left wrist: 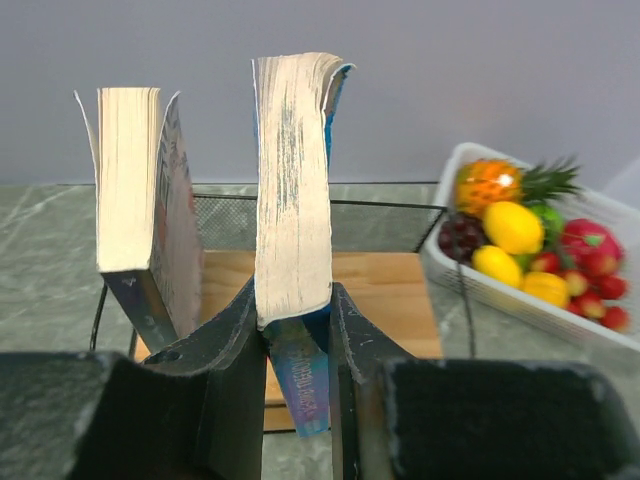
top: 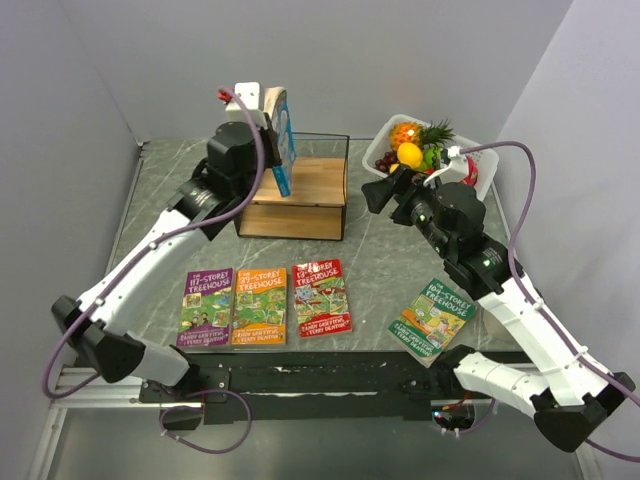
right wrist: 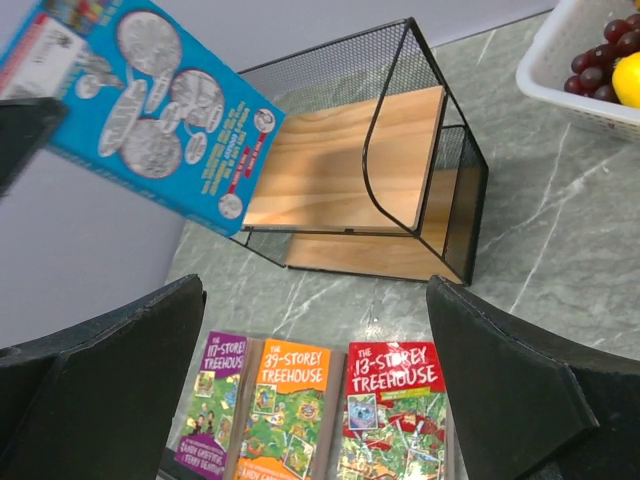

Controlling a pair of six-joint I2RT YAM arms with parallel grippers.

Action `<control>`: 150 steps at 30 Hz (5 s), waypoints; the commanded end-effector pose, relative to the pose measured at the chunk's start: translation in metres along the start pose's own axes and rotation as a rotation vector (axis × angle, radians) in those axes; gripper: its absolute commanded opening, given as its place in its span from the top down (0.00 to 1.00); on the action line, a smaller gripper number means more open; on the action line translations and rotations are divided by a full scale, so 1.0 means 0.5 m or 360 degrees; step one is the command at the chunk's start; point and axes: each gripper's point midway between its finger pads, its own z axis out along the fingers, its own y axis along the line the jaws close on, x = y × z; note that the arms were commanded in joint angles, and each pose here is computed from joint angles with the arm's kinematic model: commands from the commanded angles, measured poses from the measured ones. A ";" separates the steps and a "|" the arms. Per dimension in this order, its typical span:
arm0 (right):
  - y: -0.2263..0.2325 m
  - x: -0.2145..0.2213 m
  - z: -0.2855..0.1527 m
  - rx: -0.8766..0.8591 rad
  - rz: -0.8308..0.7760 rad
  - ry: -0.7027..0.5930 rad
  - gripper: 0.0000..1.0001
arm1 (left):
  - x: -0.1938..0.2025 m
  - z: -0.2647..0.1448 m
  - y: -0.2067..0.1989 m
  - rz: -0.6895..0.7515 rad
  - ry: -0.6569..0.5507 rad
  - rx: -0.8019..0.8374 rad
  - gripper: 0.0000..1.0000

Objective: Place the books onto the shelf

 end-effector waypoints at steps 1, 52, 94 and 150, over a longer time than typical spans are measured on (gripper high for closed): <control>0.001 -0.011 0.005 0.0015 0.0017 -0.0042 0.01 | -0.133 0.012 0.006 -0.0079 -0.0374 -0.0099 0.99; -0.033 0.084 0.055 0.0050 0.0009 0.0140 0.01 | -0.018 0.068 0.099 0.0085 -0.0237 -0.0313 0.30; -0.028 0.054 0.256 0.0222 -0.0082 0.0166 0.30 | 0.122 0.106 -0.170 -0.0107 -0.0025 0.0192 0.98; -0.094 0.117 0.317 0.0314 -0.0045 0.0324 0.85 | 0.329 0.252 0.048 0.0037 0.0167 -0.0665 0.75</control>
